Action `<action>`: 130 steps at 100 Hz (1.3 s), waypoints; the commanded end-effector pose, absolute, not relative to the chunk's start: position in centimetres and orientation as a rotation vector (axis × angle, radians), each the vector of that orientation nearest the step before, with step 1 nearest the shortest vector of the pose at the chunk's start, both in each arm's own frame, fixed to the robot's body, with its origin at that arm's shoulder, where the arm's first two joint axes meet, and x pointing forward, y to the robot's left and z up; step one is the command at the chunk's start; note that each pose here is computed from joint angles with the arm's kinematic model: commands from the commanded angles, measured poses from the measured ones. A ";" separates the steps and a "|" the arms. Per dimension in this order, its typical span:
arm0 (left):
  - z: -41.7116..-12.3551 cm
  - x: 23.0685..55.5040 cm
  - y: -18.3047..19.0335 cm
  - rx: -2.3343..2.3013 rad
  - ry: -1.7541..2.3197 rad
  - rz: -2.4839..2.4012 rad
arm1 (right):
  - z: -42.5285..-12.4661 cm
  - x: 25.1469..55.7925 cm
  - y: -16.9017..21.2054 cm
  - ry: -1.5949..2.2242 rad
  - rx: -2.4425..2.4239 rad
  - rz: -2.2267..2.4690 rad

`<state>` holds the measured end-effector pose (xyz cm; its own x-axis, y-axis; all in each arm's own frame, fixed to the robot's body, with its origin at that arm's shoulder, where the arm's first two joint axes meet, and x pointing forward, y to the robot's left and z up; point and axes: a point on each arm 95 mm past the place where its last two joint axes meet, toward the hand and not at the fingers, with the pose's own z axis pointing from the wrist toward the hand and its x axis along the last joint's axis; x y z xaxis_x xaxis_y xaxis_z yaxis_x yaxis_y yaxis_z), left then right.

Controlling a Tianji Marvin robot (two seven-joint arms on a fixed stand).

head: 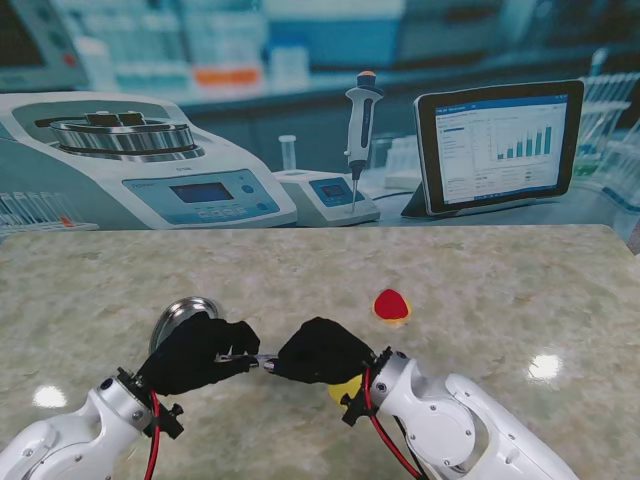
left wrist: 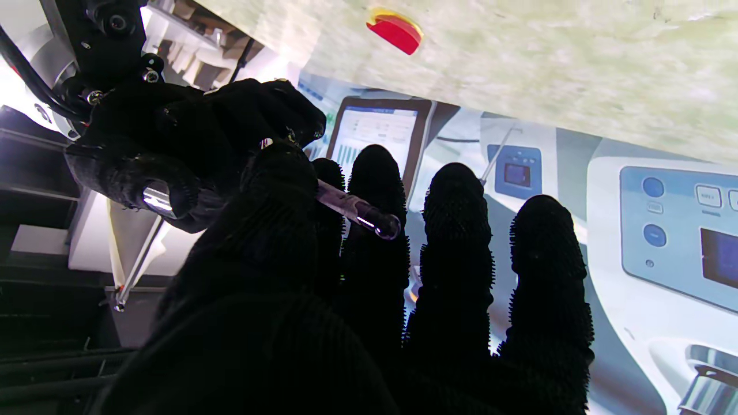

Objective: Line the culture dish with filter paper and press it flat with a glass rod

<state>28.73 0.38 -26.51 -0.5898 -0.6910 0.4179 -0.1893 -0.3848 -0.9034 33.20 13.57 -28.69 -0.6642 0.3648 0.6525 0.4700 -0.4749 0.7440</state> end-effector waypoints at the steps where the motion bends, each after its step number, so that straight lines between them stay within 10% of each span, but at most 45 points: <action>1: -26.3 28.6 0.2 -1.181 1.498 -2.043 | -29.2 32.9 13.7 -1.567 -1.276 -2.313; 130: -29.4 26.2 2.0 -1.531 1.313 -1.973 | -27.4 35.2 3.4 -1.796 -1.768 -2.359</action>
